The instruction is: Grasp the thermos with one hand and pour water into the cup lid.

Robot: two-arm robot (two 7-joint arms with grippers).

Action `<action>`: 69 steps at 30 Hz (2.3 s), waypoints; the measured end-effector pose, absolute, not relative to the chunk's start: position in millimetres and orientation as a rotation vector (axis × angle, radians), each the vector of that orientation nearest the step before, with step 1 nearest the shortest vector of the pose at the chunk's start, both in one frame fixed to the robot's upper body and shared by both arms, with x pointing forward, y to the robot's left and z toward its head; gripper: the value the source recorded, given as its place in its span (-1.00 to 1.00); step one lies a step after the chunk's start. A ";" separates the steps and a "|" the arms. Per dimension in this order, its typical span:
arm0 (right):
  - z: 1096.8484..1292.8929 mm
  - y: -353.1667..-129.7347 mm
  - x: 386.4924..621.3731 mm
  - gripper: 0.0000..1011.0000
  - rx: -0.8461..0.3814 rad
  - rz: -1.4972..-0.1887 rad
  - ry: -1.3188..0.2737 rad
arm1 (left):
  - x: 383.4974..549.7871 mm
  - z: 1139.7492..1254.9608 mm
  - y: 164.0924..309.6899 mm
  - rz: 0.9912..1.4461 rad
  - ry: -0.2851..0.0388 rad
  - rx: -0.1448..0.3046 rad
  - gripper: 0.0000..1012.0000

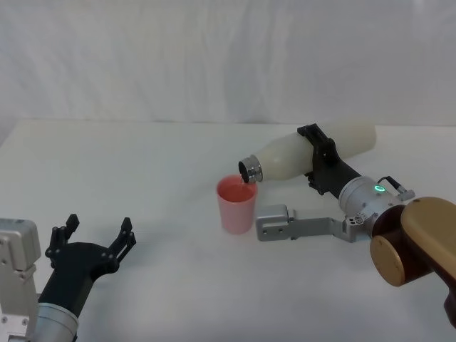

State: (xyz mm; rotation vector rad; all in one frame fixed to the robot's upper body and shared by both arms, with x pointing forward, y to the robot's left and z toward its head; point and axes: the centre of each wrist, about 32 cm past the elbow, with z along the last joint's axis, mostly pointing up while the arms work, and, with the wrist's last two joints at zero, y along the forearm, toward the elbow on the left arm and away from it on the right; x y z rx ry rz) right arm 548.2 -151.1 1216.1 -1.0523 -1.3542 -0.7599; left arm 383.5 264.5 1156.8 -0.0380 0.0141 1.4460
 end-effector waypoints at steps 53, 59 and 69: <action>1216.3 -150.3 549.1 0.88 -1.063 -0.753 -1.361 | 383.5 1156.8 264.5 1.446 0.014 -0.038 0.98; 1216.2 -150.4 549.2 0.88 -1.065 -0.751 -1.364 | 383.5 1156.8 264.5 1.446 0.014 -0.038 0.98; 1217.1 -149.8 549.6 0.88 -1.065 -0.749 -1.368 | 383.5 1156.8 264.5 1.446 0.014 -0.038 0.98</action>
